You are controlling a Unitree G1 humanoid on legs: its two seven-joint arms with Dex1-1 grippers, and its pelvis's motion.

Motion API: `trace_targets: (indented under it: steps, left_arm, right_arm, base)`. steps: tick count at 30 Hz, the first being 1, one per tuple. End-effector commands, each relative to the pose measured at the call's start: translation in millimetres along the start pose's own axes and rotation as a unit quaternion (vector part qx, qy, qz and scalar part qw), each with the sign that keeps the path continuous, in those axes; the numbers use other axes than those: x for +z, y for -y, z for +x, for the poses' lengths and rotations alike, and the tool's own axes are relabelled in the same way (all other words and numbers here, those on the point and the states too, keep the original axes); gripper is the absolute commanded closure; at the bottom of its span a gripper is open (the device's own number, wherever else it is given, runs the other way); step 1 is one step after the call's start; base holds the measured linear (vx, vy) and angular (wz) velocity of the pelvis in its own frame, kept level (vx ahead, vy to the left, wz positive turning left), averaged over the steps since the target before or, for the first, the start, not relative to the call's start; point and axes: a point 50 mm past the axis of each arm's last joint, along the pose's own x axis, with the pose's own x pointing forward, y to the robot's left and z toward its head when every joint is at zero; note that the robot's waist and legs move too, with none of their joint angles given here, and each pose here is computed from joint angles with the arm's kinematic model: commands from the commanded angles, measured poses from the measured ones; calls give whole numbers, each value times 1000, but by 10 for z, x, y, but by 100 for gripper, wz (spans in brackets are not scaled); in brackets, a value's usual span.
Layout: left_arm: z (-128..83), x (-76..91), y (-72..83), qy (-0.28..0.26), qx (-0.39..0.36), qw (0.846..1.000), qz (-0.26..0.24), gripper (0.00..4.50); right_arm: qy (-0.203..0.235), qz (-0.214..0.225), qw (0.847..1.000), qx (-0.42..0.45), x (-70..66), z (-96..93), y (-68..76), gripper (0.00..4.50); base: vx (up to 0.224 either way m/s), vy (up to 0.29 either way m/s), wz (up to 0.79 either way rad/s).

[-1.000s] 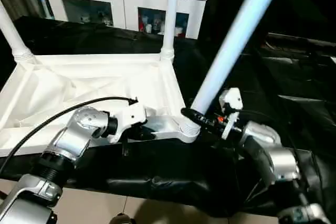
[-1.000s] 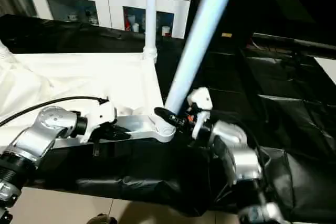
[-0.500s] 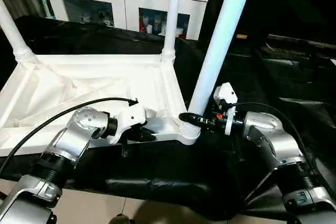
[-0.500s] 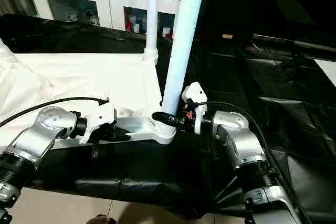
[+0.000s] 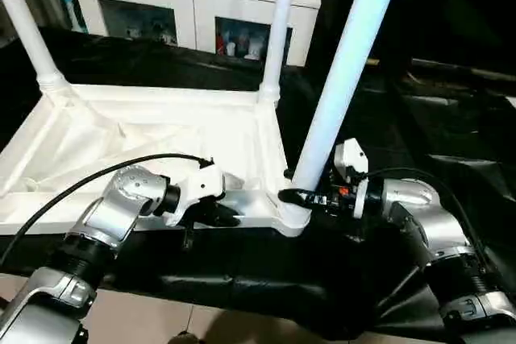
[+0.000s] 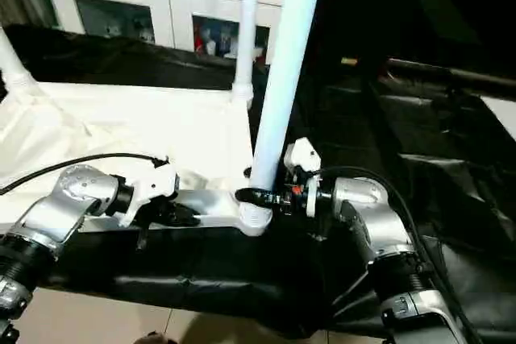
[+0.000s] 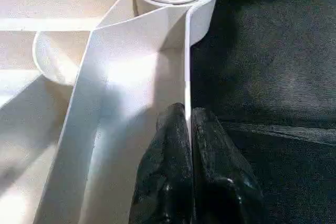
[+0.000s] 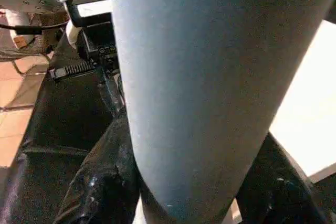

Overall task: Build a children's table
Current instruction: Rotate table base

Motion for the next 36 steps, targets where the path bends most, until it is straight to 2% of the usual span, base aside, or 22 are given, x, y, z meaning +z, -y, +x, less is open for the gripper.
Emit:
trace_targets:
  steps: [1,5,7,8,11,12,13,15,19,24,31,36]
  left_arm:
    - [61,340,-107,58,22,996,57,450]
    - [80,270,-166,36,57,997,31,450]
    - [100,208,-229,13,93,996,-2,450]
    - [101,206,-232,13,95,995,-5,450]
    - [163,244,-303,17,138,989,-59,450]
    - [163,244,-303,17,138,989,-59,450]
    - [236,286,-357,9,180,978,-103,450]
    - [317,340,-380,3,210,967,-144,450]
    - [428,456,-394,8,234,959,-157,450]
    - [422,446,-440,-6,257,954,-151,450]
    - [352,409,-461,-19,276,949,-154,450]
    - [347,424,-465,-14,277,949,-150,450]
  right_arm:
    - [-85,89,992,2,-555,44,-164,266]
    - [-86,80,988,-105,-608,71,-15,266]
    - [-95,91,967,-217,-652,80,135,266]
    - [-95,93,966,-222,-655,80,141,266]
    - [-95,128,937,-310,-685,124,242,266]
    - [-95,128,937,-310,-685,124,242,266]
    - [-96,146,918,-357,-685,180,293,266]
    - [-100,147,906,-385,-666,258,324,266]
    - [-98,152,887,-425,-599,388,372,266]
    - [-87,158,881,-437,-529,493,393,266]
    - [-88,157,879,-441,-489,534,413,266]
    - [-94,149,883,-435,-478,553,418,266]
  base:
    - [0,0,0]
    - [0,0,0]
    - [-32,11,-9]
    - [-64,22,-17]
    - [-70,58,-22]
    - [-91,50,-14]
    - [-126,1,8]
    - [-80,-40,12]
    - [11,14,-24]
    - [-58,9,1]
    - [0,0,0]
    - [0,0,0]
